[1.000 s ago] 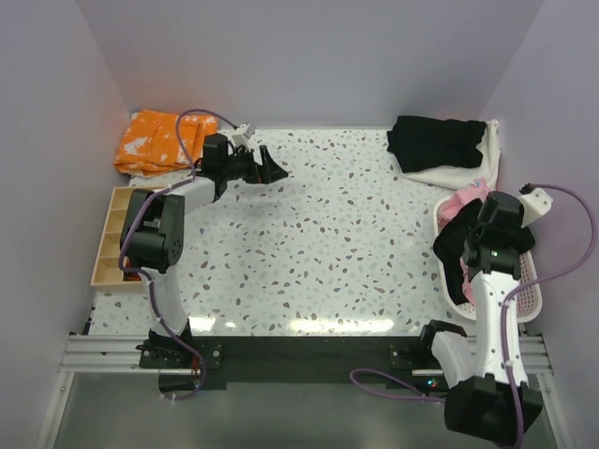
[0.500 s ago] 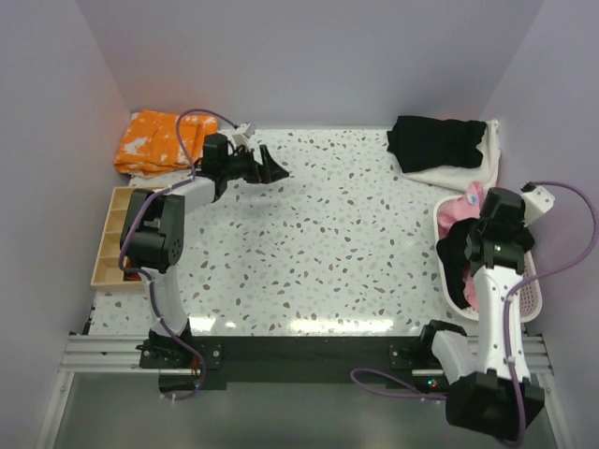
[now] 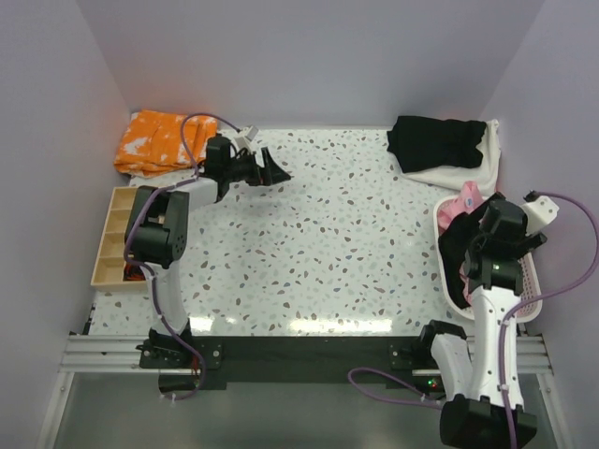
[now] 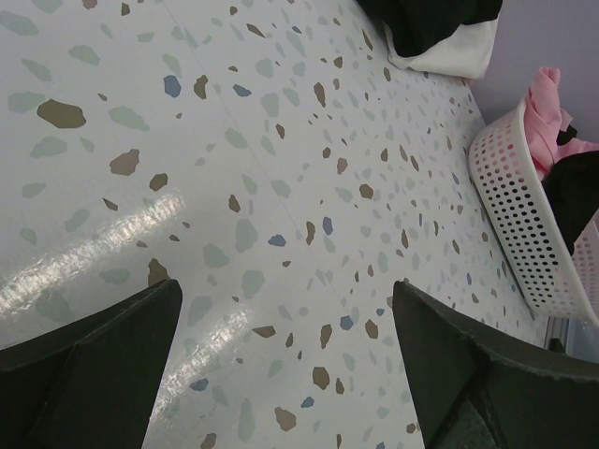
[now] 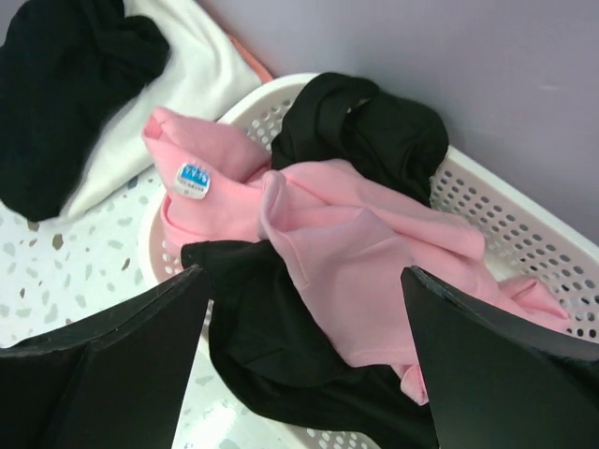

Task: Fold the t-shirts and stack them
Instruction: Grab crumpled tshirt from bin with the right arm

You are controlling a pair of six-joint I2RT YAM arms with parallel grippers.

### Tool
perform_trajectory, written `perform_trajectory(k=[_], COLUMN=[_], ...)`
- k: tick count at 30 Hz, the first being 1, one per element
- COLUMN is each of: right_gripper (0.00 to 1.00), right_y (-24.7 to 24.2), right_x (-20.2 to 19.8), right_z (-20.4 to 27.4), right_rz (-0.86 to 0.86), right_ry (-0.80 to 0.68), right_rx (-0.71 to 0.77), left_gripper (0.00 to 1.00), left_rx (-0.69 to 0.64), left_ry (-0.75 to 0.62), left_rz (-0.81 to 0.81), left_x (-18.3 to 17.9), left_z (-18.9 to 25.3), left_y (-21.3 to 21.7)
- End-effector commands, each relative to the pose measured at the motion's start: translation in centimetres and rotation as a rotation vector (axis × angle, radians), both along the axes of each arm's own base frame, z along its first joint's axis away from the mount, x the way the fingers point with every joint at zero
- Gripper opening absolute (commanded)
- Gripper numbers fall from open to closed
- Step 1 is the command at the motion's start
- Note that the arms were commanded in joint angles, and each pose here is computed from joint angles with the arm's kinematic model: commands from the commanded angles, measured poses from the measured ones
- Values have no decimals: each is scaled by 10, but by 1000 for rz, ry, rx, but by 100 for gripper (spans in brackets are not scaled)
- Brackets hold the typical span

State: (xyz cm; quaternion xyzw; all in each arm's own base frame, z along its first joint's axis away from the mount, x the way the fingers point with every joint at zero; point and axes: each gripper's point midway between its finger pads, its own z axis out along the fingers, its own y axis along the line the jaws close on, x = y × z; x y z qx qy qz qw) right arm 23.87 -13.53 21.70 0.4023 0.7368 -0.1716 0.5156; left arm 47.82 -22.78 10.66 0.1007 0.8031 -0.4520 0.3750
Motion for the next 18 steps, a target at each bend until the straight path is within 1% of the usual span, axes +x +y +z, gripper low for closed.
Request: perform_trajectory(k=[1,5,9,10,11,12,14,15,17,18], right_gripper=[88,89,90,88,84,59,22,0,0,0], right_y=[-15,-21,-24,-27,-29,-30,-34,-34,-32,-27], right_x=[-5,2,10,13,13,12,9,6,3,6], right_z=[6,-24,-45,-48,-50,-49,-49,-42,-31,-24], right_rz=[-88,-115,-140,-150,-163,-172,-196,-204,-188,-149], right_ry=[42,150,176,160,153,138,118,81,24,-3], right_rx=[-34,-22,0,-5,-12,-22,-39,-46,-57,-59], left_gripper=[100,100,100,100,100,100,100,100,100,100], left_rx=[-40,-38,-34,-34,-35,-35,-36,-36,-35,-37], left_ry=[-67,-65,-57,-57,-56,-52,-47,-50,-49,-47], left_rz=[-30,-36,-32,-30,-31,-31,-32,-35,-29,-30], left_x=[7,6,6,6,6,7,7,8,9,8], left_z=[24,22,18,17,17,15,13,13,14,13], left_y=[-10,-10,-9,-9,-10,-9,-10,-11,-10,-11])
